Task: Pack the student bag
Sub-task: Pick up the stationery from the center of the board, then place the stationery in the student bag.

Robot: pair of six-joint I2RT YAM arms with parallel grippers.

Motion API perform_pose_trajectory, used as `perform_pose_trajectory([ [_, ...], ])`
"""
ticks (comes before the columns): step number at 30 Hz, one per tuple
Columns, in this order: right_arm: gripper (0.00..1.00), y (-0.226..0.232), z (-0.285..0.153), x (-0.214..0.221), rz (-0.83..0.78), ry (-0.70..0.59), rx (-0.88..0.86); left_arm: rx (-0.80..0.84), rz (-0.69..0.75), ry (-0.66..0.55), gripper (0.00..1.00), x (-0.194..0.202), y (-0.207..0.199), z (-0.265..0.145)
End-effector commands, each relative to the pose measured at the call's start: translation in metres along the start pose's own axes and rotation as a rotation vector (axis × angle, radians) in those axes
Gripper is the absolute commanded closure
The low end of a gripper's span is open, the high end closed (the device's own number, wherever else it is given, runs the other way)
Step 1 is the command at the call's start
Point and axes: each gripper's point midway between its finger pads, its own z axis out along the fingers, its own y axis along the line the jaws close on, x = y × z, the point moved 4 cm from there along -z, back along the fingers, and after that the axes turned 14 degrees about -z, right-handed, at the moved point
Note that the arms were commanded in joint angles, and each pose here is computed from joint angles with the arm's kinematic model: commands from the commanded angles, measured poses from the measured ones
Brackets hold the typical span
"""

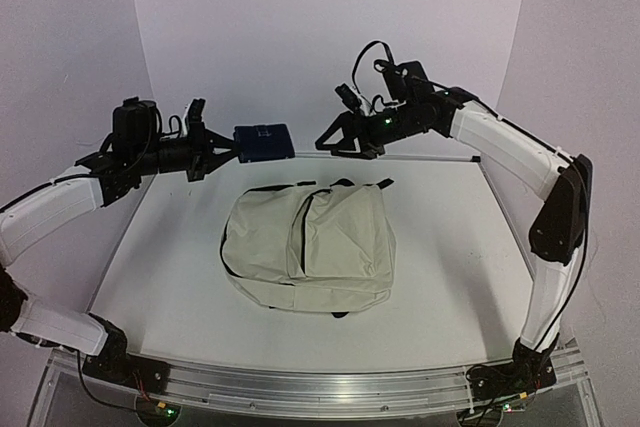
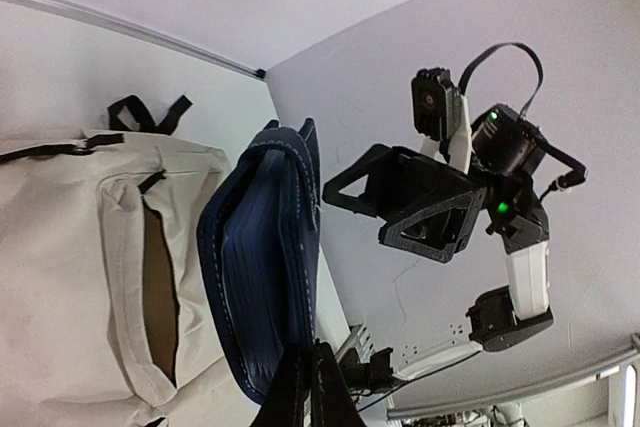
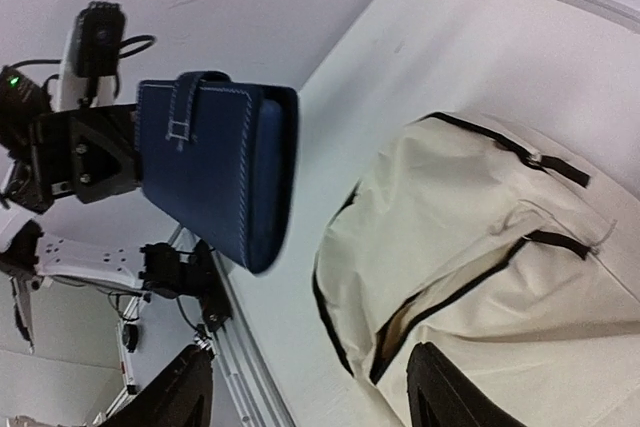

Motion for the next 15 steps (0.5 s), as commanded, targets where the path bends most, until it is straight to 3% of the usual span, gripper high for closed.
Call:
perform_pose_trajectory([
  [1,0.37,-0.025,0.018,0.016,-0.017,0.06,0.189,-0.033,-0.062,-0.079,1.0,-0.003,0.011,-0.022],
  [12,0.38,-0.024,0.08,0.069,-0.118,0.245,0.577,-0.077,-0.084,-0.108,1.0,0.007,0.026,-0.034],
  [15,0.3,-0.024,0.092,0.074,-0.147,0.253,0.648,-0.085,-0.09,-0.101,1.0,0.01,0.029,-0.036],
])
